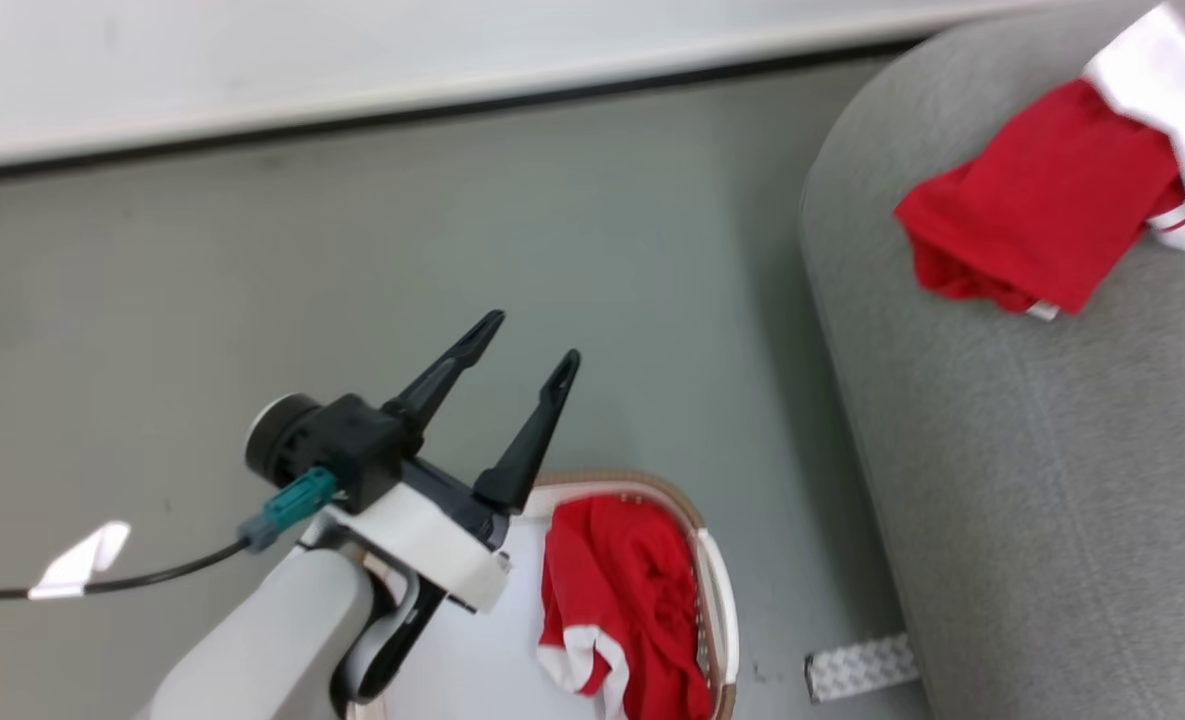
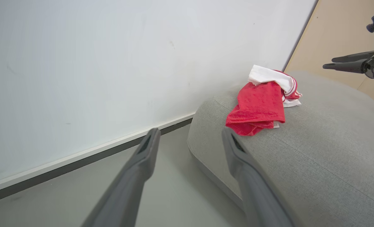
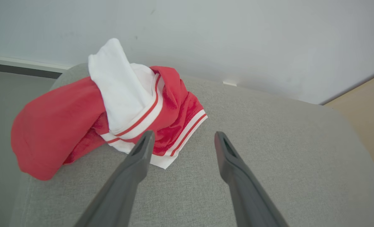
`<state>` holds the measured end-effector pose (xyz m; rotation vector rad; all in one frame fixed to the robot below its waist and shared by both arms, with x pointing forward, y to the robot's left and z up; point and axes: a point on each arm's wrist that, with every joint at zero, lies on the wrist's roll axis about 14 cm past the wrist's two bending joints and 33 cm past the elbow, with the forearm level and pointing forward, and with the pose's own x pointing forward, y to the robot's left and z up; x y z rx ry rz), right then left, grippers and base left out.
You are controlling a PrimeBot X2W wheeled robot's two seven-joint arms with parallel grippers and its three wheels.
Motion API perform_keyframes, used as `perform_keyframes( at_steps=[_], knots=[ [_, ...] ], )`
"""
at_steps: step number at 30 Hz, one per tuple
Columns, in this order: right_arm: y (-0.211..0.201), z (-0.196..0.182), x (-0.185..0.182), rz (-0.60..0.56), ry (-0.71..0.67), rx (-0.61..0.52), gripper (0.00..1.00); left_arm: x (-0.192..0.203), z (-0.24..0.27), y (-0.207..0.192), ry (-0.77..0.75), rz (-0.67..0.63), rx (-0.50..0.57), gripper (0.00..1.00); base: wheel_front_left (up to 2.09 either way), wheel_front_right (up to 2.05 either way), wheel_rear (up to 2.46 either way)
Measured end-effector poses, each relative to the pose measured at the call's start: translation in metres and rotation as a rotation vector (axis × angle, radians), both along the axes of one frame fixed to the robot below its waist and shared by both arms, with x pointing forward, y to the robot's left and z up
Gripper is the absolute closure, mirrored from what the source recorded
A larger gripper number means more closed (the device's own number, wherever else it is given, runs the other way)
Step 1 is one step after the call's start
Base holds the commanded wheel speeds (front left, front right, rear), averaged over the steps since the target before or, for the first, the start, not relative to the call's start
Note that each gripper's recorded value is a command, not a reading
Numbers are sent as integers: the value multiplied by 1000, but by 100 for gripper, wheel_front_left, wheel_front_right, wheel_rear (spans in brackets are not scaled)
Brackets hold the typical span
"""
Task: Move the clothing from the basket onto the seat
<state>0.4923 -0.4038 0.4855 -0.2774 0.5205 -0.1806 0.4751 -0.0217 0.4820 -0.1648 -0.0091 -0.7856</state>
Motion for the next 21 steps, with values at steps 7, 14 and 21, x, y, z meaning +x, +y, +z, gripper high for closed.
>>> perform_keyframes(
  at_steps=[7,14,21],
  knots=[
    [11,86,-13,70,-275,11,0,-6,49,30,-91,122,-13,0,0,0,0],
    [60,122,-23,182,-450,116,0,-17,86,73,-155,269,-37,0,0,0,0],
    [119,134,-35,292,-580,248,0,-32,95,124,-165,451,-43,0,0,0,0]
  ],
)
